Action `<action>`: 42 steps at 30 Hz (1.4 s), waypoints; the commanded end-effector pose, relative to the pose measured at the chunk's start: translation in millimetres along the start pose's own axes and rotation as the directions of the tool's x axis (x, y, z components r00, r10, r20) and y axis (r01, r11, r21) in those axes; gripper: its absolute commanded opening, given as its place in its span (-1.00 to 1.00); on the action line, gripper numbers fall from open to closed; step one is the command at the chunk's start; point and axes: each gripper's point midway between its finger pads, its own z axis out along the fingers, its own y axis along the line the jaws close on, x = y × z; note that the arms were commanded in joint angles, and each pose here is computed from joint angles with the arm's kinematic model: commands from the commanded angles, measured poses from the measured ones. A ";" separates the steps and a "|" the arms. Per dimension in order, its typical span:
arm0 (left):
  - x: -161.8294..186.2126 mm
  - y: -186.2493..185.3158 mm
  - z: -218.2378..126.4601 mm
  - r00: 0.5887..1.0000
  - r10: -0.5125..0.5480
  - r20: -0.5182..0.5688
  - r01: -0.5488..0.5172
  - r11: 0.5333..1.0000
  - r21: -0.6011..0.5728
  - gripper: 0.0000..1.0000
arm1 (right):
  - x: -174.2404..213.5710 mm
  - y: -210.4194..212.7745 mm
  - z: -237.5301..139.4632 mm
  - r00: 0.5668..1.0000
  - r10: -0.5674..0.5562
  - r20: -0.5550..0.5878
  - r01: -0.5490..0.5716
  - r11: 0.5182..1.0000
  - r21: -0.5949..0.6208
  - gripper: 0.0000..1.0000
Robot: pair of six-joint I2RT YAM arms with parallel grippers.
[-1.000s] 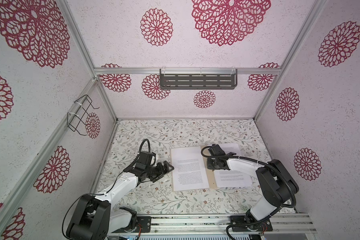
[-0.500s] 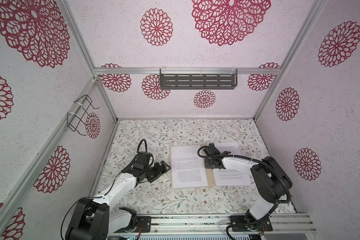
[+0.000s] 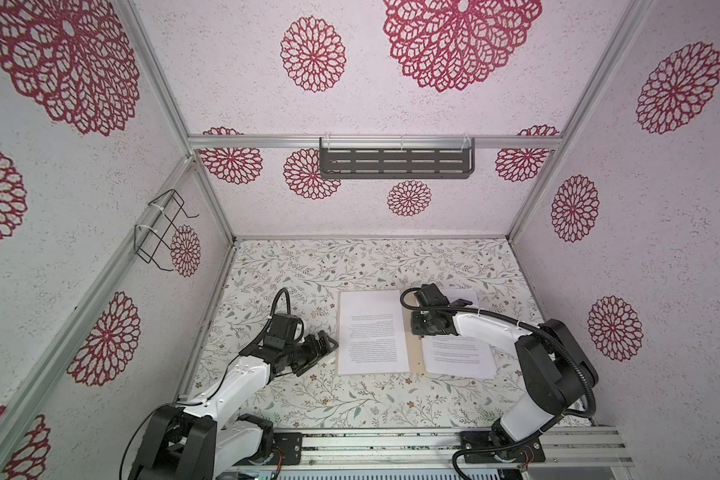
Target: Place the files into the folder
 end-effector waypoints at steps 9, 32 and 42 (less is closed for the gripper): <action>-10.5 -15.5 0.8 0.999 -0.021 0.035 0.018 0.996 0.093 0.95 | -25.9 21.7 -38.5 0.980 0.198 -0.001 -0.188 0.929 -0.319 -1.00; -37.0 -131.7 -33.5 0.998 0.013 0.055 -0.043 0.798 0.602 0.95 | -5.0 22.1 -22.9 0.977 0.205 -0.057 -0.211 0.910 -0.357 -1.00; -26.0 -127.2 -63.2 0.983 0.134 0.122 -0.175 0.876 0.450 0.95 | 3.9 72.4 6.6 0.980 0.188 -0.057 -0.196 0.909 -0.368 -1.00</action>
